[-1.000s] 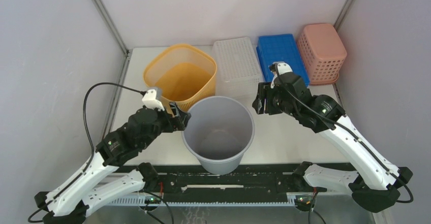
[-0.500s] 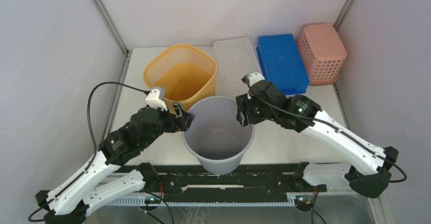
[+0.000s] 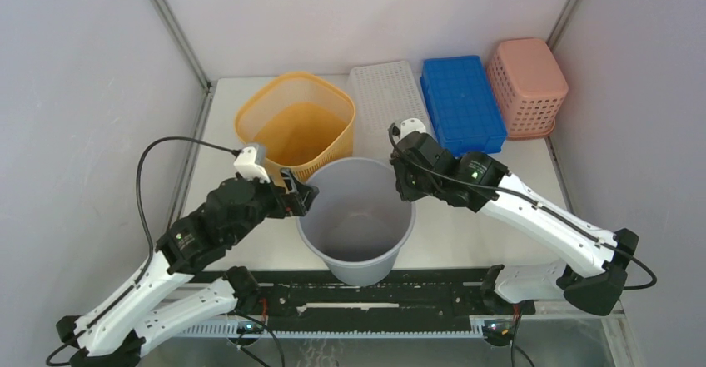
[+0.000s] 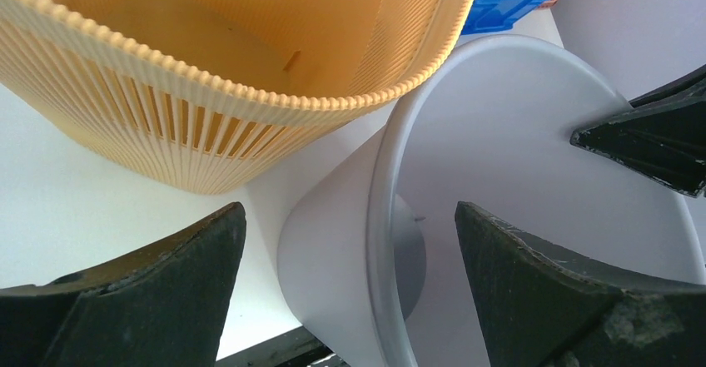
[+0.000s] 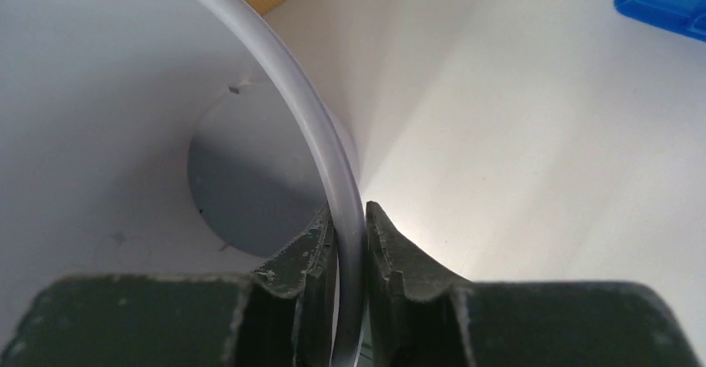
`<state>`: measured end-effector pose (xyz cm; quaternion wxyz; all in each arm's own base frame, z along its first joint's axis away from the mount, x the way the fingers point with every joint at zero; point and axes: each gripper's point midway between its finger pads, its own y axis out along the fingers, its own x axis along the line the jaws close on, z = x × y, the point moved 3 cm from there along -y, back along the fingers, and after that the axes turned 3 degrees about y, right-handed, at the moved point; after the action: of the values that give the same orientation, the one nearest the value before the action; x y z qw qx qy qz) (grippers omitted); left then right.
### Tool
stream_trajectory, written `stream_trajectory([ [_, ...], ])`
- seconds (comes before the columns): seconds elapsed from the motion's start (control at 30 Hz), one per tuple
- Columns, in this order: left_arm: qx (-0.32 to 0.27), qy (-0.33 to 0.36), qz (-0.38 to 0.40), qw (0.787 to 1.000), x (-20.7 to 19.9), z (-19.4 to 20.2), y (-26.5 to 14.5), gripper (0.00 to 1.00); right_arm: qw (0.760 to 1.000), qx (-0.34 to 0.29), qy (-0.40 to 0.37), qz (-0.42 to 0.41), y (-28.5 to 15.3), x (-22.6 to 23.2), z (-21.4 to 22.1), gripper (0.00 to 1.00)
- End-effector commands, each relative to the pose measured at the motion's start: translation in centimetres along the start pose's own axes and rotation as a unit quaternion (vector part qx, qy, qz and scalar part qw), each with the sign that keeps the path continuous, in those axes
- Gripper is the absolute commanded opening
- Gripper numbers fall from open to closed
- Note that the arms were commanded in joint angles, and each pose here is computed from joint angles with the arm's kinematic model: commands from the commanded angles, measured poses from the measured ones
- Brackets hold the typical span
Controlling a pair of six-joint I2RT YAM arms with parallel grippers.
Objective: Turn the large container upside down
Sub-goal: Move the container to the center of the board.
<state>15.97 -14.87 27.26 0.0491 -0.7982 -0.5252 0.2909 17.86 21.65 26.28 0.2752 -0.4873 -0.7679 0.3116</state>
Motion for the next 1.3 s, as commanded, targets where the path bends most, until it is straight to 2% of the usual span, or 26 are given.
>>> stream_trajectory([
  [0.0, -0.036, -0.016, 0.005, 0.999, -0.2, -1.9, -1.1, 1.00, 0.999, -0.038, 0.012, 0.003, -1.4, -0.2, -1.8, 0.23],
  [0.23, -0.046, -0.020, 0.005, 0.999, -0.1, -2.4, -1.7, 1.00, 0.999, -0.045, 0.025, 0.017, -1.7, -1.2, -2.1, 0.18],
  [0.7, -0.047, -0.021, -0.008, 0.999, 0.5, -2.1, -1.7, 1.00, 0.992, -0.072, 0.075, 0.063, -3.4, -5.7, -2.8, 0.16],
  [0.73, -0.044, -0.019, -0.011, 0.999, 0.5, -2.0, -1.5, 1.00, 0.992, -0.073, 0.078, 0.064, -3.5, -5.9, -2.8, 0.18],
  [0.77, -0.042, -0.017, -0.015, 0.999, 0.7, -1.8, -1.3, 1.00, 0.992, -0.073, 0.079, 0.062, -3.5, -6.1, -2.8, 0.26],
  [0.87, -0.031, -0.027, -0.031, 0.999, 1.0, -1.0, -0.5, 1.00, 0.993, -0.073, 0.079, 0.051, -3.6, -6.0, -2.8, 0.59],
  [0.93, -0.024, -0.029, -0.046, 0.998, 1.4, -0.4, 0.0, 1.00, 0.992, -0.078, 0.083, 0.047, -3.9, -6.0, -2.9, 0.69],
  [1.1, -0.007, -0.034, -0.106, 0.994, 3.2, 1.0, 1.2, 1.00, 0.990, -0.102, 0.097, 0.014, -5.3, -5.5, -3.3, 0.81],
  [1.27, 0.018, -0.042, -0.144, 0.989, 4.6, 2.1, 3.0, 1.00, 0.987, -0.117, 0.108, 0.002, -6.3, -5.6, -3.2, 0.85],
])
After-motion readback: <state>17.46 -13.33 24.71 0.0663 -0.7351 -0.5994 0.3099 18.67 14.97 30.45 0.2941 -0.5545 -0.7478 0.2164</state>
